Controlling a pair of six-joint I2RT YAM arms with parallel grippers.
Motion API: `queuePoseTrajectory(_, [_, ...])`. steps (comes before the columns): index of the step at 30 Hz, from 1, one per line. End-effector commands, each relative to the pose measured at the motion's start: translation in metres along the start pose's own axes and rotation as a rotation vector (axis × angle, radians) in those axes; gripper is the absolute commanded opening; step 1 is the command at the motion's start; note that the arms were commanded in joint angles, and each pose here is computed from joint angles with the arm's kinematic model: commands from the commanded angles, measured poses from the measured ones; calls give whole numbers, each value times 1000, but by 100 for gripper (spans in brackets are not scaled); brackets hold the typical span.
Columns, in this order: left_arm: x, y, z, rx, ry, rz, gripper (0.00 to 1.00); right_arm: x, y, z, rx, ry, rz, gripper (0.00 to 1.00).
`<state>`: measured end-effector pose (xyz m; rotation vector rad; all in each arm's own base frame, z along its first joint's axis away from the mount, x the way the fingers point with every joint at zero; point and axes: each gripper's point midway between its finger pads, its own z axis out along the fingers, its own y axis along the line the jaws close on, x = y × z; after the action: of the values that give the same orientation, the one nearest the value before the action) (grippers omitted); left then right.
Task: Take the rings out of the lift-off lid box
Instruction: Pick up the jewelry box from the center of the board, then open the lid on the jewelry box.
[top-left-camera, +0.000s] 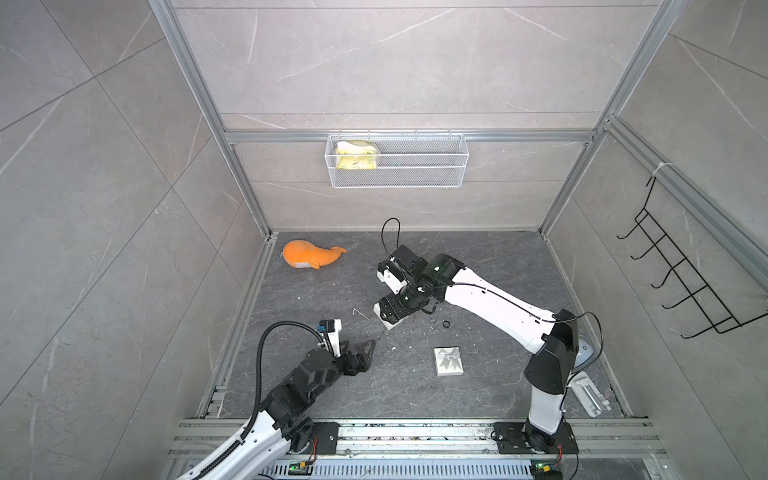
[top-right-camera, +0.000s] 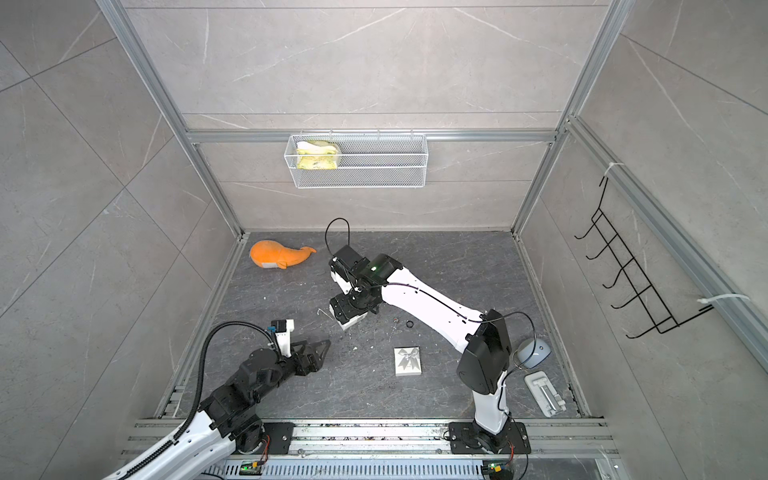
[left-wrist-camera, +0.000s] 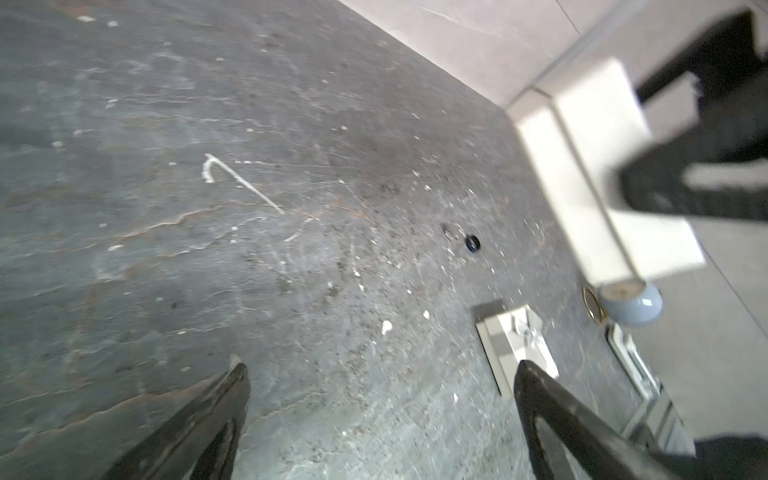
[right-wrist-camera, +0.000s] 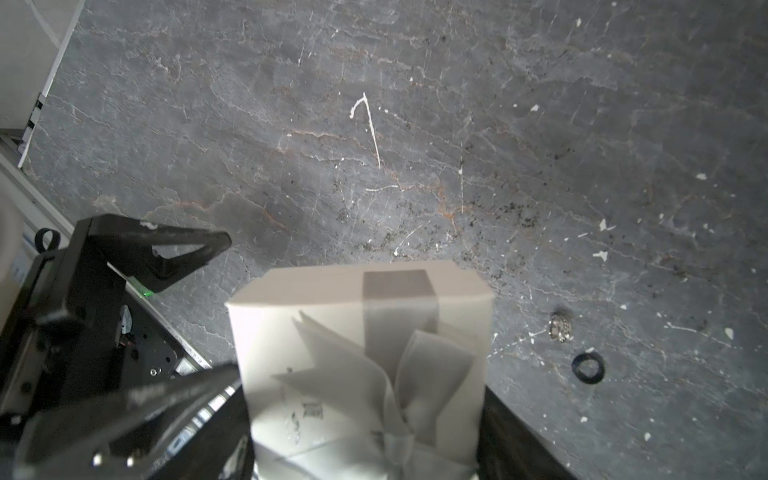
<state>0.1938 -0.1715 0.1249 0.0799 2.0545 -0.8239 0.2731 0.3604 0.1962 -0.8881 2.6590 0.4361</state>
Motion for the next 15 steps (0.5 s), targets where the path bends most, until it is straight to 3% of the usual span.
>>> queuePoseTrajectory(1, [-8,-14,-8,-14,-102,255,100,9,2,-10,-25,33,21,70])
queuePoseTrajectory(4, [-3,-33,-7,50,-163,333,100,13,2,-10,-23,53,20,70])
queuePoseTrajectory(9, [1,-44,9,-7,-153,484,100,23,2,-12,-42,71,15,70])
queuePoseTrajectory(13, [-7,-72,5,-31,-264,647,100,32,3,-16,-55,90,4,70])
queuePoseTrajectory(15, [-10,-79,6,-20,-281,672,100,36,3,-17,-57,91,-2,70])
